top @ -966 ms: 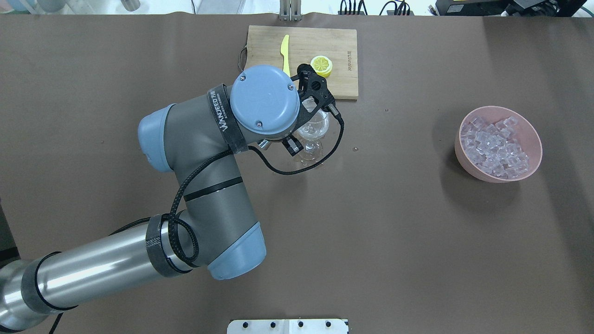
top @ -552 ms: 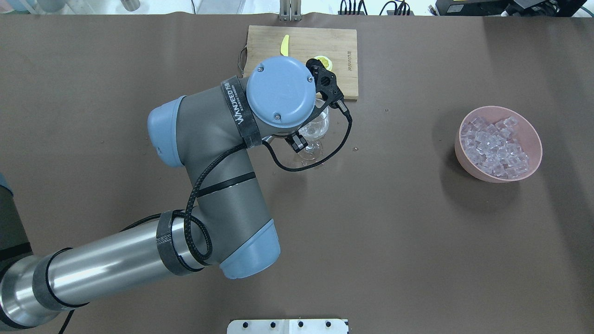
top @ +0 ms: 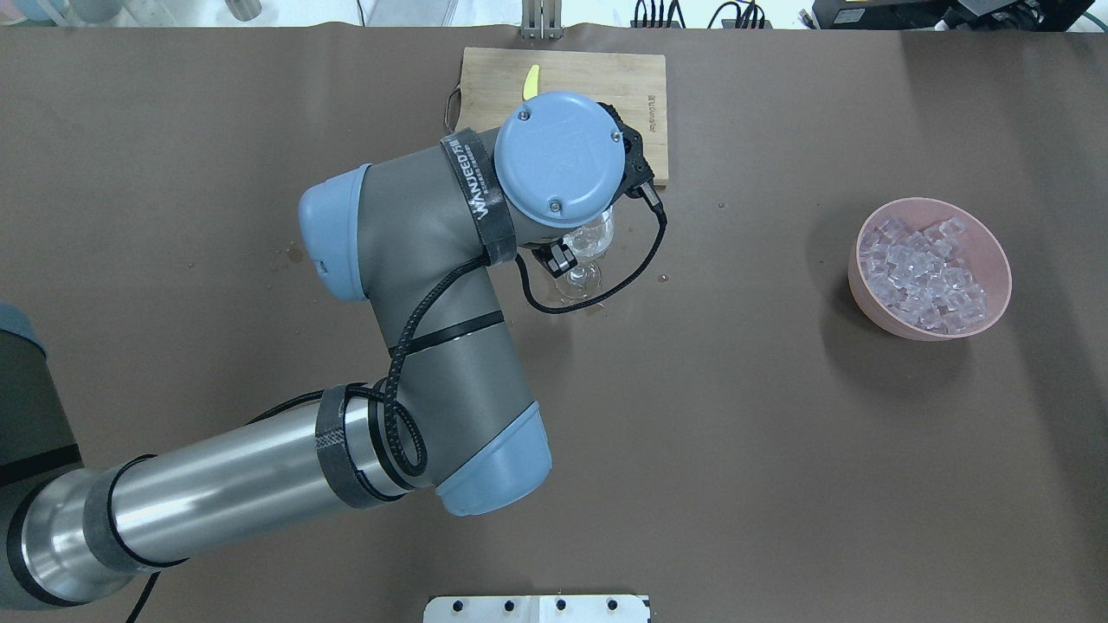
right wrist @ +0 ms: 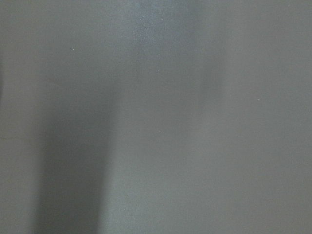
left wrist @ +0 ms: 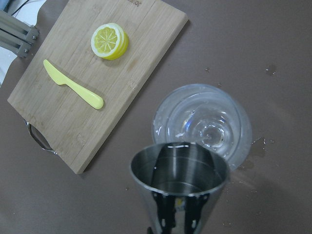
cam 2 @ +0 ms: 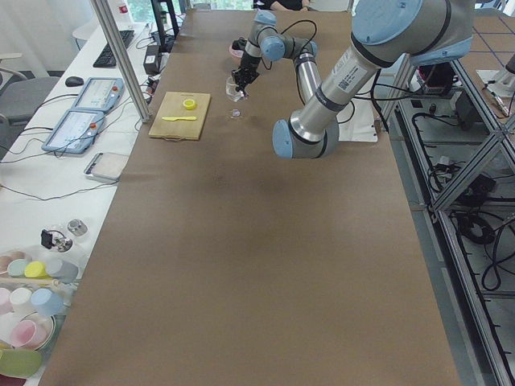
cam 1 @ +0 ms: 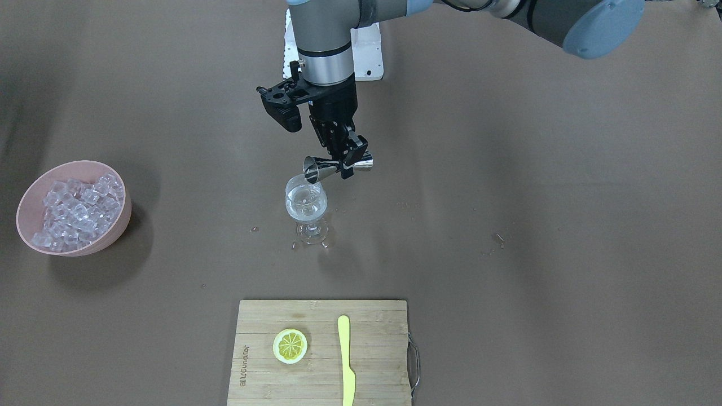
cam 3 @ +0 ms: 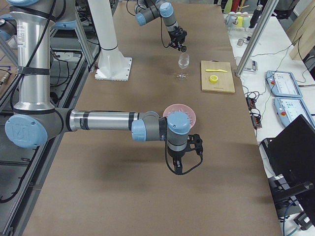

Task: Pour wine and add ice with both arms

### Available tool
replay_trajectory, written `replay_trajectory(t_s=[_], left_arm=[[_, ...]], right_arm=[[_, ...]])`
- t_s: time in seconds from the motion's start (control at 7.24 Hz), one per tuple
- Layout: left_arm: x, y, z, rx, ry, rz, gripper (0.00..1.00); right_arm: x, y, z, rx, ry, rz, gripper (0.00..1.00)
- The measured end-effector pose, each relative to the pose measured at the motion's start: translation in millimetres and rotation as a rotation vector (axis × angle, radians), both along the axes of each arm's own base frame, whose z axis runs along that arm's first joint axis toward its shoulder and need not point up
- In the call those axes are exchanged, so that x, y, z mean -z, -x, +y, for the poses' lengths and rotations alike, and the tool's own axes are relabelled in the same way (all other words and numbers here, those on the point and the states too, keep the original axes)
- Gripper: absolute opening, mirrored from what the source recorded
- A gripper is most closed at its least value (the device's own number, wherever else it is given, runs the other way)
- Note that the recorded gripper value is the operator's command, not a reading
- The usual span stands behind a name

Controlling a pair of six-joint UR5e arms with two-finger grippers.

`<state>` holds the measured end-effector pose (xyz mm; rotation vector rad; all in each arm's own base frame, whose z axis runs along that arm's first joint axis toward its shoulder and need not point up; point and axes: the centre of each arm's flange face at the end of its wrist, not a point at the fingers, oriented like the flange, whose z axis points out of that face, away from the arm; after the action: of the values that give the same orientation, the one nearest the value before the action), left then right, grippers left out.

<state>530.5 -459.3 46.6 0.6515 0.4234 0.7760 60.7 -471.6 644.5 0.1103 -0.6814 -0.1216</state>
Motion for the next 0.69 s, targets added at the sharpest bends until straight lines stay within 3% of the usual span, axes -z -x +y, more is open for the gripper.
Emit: replay_trajectory(t_s=[0.69], left_arm=[[8.5,-10.9,-11.0,0.019,-0.010,-0.126,0.00]], right_arm=[[-1.3,0.0,0.2,0.000,0.003,0.000,1.00]])
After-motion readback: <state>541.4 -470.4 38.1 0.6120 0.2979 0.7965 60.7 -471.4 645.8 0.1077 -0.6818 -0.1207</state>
